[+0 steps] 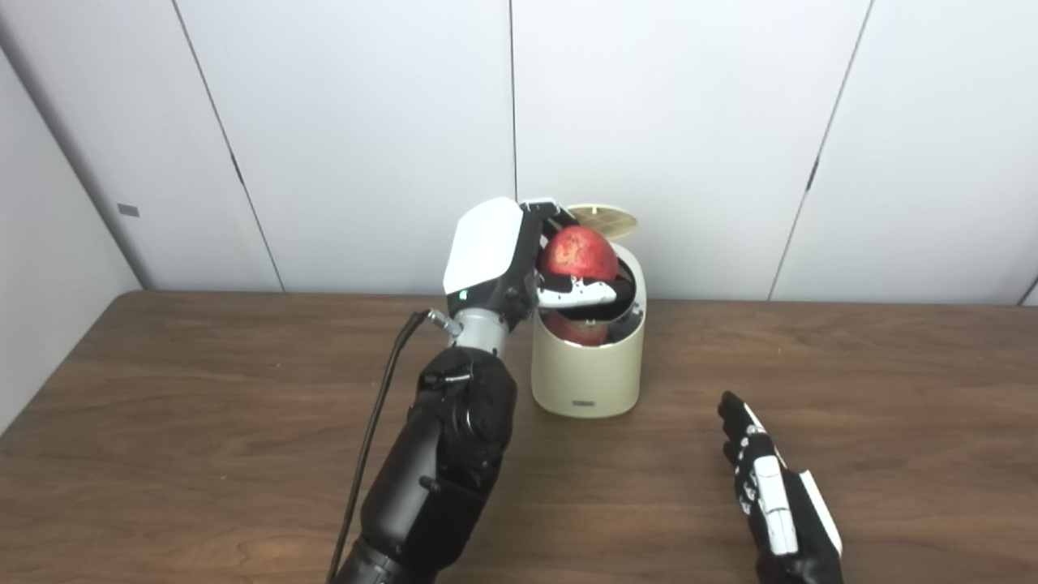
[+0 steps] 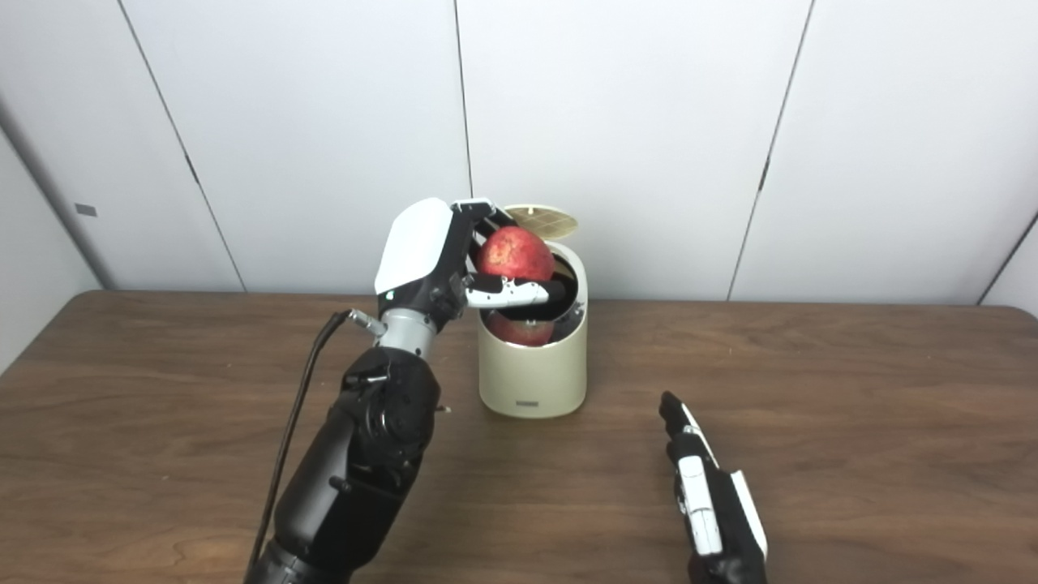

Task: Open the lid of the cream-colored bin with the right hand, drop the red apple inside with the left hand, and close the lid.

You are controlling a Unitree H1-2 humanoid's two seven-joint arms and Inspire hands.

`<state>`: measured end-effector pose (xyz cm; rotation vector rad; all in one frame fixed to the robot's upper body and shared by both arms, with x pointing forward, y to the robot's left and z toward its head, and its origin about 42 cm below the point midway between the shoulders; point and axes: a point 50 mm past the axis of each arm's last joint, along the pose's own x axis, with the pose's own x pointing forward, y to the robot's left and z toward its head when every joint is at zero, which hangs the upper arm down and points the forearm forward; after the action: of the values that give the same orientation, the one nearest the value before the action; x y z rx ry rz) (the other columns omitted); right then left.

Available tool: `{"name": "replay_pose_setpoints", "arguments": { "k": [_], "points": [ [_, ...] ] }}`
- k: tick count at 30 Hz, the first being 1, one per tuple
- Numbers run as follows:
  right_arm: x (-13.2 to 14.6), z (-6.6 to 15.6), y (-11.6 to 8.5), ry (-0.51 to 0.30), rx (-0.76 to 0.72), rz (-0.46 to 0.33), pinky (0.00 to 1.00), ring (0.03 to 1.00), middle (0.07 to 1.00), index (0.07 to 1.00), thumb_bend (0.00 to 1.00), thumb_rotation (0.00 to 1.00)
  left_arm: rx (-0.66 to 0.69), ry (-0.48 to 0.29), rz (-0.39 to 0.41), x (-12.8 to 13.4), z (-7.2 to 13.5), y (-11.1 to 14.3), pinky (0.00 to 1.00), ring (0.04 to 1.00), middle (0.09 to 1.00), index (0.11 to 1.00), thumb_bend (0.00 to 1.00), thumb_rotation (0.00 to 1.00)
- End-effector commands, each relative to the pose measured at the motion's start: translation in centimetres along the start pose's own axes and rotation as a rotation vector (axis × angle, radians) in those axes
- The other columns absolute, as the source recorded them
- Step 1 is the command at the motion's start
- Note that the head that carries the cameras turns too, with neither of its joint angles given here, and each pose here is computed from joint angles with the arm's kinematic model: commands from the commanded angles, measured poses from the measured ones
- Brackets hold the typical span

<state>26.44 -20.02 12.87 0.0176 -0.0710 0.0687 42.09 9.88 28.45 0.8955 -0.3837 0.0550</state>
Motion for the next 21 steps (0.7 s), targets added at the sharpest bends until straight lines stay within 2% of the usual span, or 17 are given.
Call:
{"name": "replay_pose_setpoints", "arguments": {
  "k": [1,8,13,17,21],
  "points": [
    [0.4,1.2,0.8,-0.076,0.019,0.019,1.00,0.995,0.960,0.933,0.58,0.99,-0.010,-0.098,0.059,1.4,2.5,1.2,0.33,0.450,0.524,0.504,0.47,0.00],
    [0.4,1.2,0.7,-0.083,0.020,0.011,1.00,0.994,0.956,0.932,0.57,1.00,-0.007,-0.086,0.030,1.3,2.9,-0.4,0.35,0.461,0.555,0.495,0.47,0.00],
    [0.2,1.4,0.6,-0.078,0.014,0.002,1.00,0.997,0.961,0.936,0.60,1.00,0.044,-0.111,0.015,1.1,2.0,-2.3,0.31,0.463,0.595,0.490,0.46,0.00],
    [0.1,1.5,0.4,-0.073,0.025,-0.002,1.00,1.000,0.962,0.936,0.61,0.99,0.094,-0.107,-0.027,1.0,1.5,-3.5,0.30,0.453,0.593,0.497,0.46,0.00],
    [0.0,1.5,0.4,-0.081,0.034,0.001,1.00,0.997,0.957,0.934,0.61,0.98,0.136,-0.122,-0.019,0.9,1.1,-4.5,0.31,0.468,0.610,0.491,0.46,0.00]
  ]
}}
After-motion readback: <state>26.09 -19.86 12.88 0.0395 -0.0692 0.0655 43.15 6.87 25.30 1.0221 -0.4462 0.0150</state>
